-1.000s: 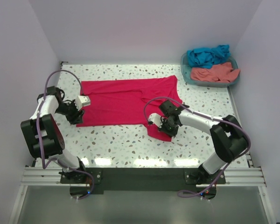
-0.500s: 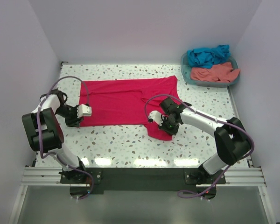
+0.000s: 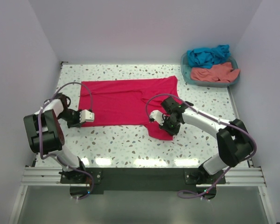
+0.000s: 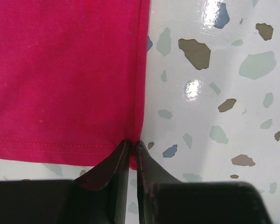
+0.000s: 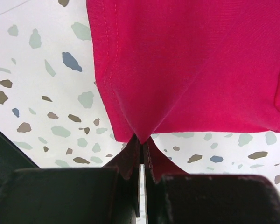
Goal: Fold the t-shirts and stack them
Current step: Fold the tshirt
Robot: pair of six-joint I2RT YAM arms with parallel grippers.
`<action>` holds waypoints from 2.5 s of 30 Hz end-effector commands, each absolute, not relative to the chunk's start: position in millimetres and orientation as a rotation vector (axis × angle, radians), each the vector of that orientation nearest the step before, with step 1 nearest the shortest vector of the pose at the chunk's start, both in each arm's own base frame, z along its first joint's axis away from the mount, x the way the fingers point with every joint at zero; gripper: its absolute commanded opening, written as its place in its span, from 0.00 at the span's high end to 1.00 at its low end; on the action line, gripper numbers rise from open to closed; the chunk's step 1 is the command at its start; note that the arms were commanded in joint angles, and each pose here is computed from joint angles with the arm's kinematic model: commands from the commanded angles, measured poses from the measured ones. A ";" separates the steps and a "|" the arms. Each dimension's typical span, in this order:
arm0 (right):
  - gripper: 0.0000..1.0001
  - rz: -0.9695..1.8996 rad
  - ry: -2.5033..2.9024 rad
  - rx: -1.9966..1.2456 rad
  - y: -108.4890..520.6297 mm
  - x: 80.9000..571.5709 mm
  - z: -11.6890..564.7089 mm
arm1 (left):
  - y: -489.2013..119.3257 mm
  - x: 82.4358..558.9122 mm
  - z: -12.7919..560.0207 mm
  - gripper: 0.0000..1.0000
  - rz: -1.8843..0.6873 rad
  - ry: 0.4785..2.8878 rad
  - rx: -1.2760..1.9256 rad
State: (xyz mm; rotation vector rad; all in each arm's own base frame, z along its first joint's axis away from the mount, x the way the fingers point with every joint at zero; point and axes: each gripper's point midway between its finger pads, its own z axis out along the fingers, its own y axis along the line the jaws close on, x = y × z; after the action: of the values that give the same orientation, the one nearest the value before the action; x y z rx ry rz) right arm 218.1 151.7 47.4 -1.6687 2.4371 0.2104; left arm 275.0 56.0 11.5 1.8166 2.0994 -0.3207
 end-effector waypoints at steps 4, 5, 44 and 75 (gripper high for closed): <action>1.00 0.285 2.384 -1.612 158.3 210.5 80.2 | 51.3 259.4 10.5 0.94 -0.322 2.037 1.904; 1.00 0.294 2.391 -1.597 158.0 207.9 82.3 | 48.5 253.8 14.1 0.98 -0.349 2.043 1.896; 1.00 0.089 2.192 -1.902 151.7 394.3 137.4 | 51.4 394.1 90.2 1.00 -0.460 1.974 1.478; 1.00 -0.082 2.065 -1.852 150.2 495.5 126.3 | 58.3 432.0 53.0 1.00 -0.476 2.034 1.415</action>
State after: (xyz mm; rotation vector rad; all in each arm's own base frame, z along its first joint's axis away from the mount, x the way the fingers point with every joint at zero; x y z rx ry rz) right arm 474.4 147.2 112.1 -1.8922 2.1329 -0.0192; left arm 422.4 57.5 51.7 1.4193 2.0551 -0.5046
